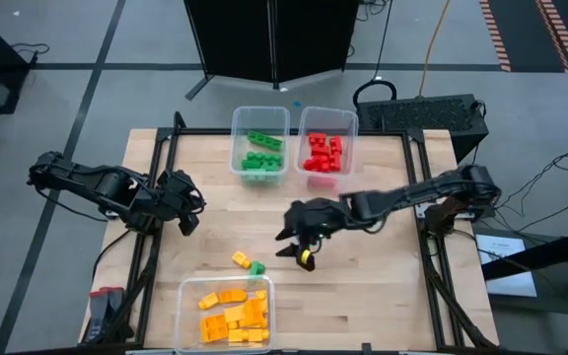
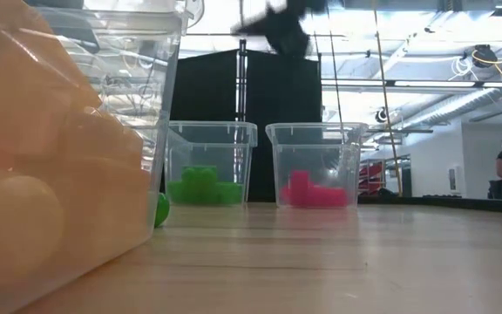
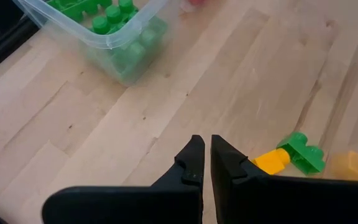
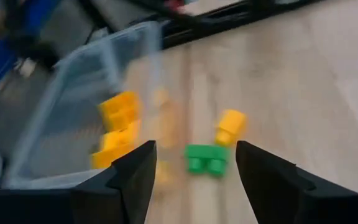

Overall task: Sort blocks
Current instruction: Put the green game piece into the top left transparent bin

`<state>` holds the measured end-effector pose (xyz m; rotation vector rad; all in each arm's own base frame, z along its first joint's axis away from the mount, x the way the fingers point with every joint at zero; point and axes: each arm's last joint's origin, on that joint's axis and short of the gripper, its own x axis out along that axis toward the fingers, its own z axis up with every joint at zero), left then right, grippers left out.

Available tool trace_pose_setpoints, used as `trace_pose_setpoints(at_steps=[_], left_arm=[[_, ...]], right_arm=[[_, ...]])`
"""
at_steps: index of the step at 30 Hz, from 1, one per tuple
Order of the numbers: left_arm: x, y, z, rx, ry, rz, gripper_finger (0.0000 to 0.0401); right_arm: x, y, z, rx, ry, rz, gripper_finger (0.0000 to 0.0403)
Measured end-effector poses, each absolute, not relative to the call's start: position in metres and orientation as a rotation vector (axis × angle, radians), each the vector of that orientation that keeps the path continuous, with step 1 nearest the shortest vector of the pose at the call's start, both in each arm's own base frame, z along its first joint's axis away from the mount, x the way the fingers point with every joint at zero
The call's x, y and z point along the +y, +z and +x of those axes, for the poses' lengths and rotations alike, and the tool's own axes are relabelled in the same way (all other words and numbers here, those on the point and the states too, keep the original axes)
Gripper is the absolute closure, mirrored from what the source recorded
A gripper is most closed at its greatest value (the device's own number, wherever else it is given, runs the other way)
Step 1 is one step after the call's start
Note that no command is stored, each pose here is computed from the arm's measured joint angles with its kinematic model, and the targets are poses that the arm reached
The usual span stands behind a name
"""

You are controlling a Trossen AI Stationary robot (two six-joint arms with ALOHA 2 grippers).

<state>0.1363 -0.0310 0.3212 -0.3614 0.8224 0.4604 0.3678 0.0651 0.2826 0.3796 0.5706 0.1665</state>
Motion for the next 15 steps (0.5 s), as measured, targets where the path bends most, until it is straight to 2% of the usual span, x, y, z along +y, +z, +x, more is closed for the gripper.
trace_pose_setpoints(at_steps=[5, 10, 15], left_arm=[[-0.031, 0.321, 0.136, 0.829, 0.453, -0.359, 0.0401], [-0.031, 0.321, 0.136, 0.828, 0.454, -0.36, 0.0401], [-0.031, 0.321, 0.136, 0.827, 0.454, -0.36, 0.0401]], right_arm=[[0.056, 0.219, 0.346, 0.566, -0.015, 0.451, 0.0186], [0.07, 0.184, 0.362, 0.568, 0.033, 0.411, 0.0186], [0.08, 0.171, 0.389, 0.559, 0.078, 0.306, 0.0186]])
